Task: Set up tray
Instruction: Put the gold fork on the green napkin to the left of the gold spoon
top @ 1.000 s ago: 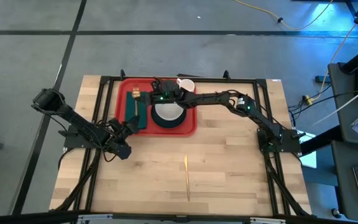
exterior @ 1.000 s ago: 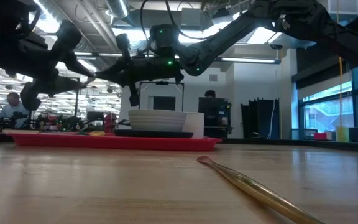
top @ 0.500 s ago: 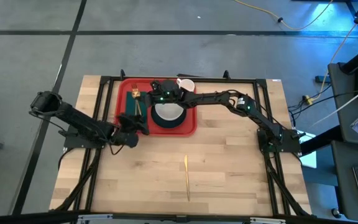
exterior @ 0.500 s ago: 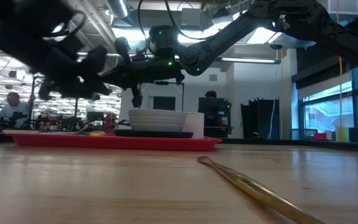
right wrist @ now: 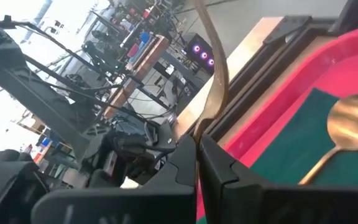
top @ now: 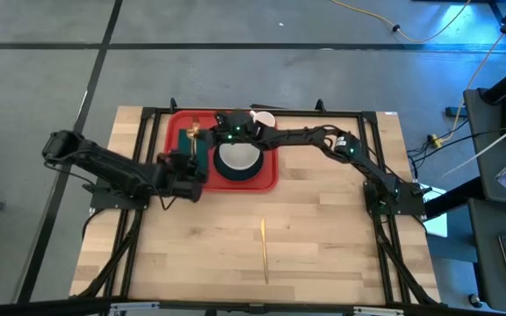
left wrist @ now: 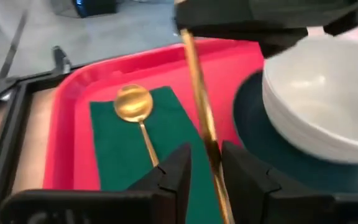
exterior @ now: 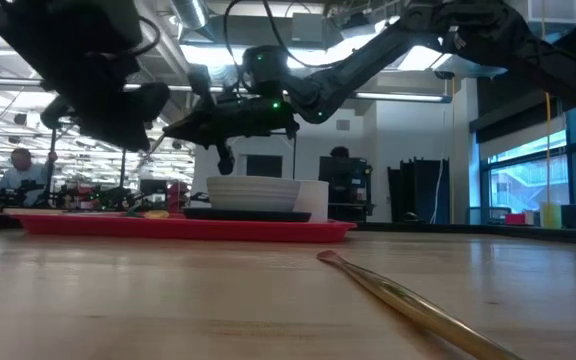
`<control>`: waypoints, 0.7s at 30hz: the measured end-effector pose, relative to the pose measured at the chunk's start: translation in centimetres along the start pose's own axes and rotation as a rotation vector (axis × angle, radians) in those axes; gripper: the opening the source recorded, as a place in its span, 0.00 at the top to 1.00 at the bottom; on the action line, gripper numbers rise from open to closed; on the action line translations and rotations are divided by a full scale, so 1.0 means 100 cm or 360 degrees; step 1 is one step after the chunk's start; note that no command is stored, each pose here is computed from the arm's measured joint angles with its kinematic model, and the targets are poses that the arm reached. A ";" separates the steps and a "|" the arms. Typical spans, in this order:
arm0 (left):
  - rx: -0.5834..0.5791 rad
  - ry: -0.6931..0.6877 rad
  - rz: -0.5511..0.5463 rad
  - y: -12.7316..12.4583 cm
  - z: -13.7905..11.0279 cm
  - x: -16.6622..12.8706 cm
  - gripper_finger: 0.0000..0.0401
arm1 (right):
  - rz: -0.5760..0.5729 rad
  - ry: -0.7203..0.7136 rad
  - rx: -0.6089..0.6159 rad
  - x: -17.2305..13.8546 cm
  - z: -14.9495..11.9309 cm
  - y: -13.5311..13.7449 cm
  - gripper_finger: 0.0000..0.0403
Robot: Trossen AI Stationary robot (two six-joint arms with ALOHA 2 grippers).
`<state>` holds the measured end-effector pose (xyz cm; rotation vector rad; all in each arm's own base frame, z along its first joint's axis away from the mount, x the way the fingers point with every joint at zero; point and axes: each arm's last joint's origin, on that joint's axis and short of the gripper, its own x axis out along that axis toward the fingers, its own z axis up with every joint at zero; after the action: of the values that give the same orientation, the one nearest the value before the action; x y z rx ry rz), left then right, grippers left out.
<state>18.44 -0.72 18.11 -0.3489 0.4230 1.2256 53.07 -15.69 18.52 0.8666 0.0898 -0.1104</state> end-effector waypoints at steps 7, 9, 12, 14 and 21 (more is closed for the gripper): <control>-0.0145 -0.0020 -0.0019 0.001 -0.003 -0.007 0.88 | 0.0056 -0.0068 0.0045 -0.001 0.005 0.003 1.00; -0.0174 -0.0042 -0.0029 0.000 -0.002 -0.007 0.89 | 0.0065 -0.0085 0.0049 -0.001 0.006 0.003 1.00; -0.0210 -0.0060 -0.0039 -0.002 -0.001 -0.007 0.87 | 0.0066 -0.0086 0.0051 -0.001 0.006 0.003 1.00; -0.0212 -0.0051 -0.0033 -0.002 -0.001 -0.006 0.84 | 0.0065 -0.0086 0.0051 -0.001 0.006 0.003 1.00; -0.0103 -0.0005 -0.0104 -0.005 0.009 -0.015 0.67 | 0.0066 -0.0086 -0.0027 -0.001 0.006 0.004 1.00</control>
<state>18.65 -1.66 19.65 -0.4130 0.3669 1.1781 53.08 -15.87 19.17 0.8475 0.0219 -0.0940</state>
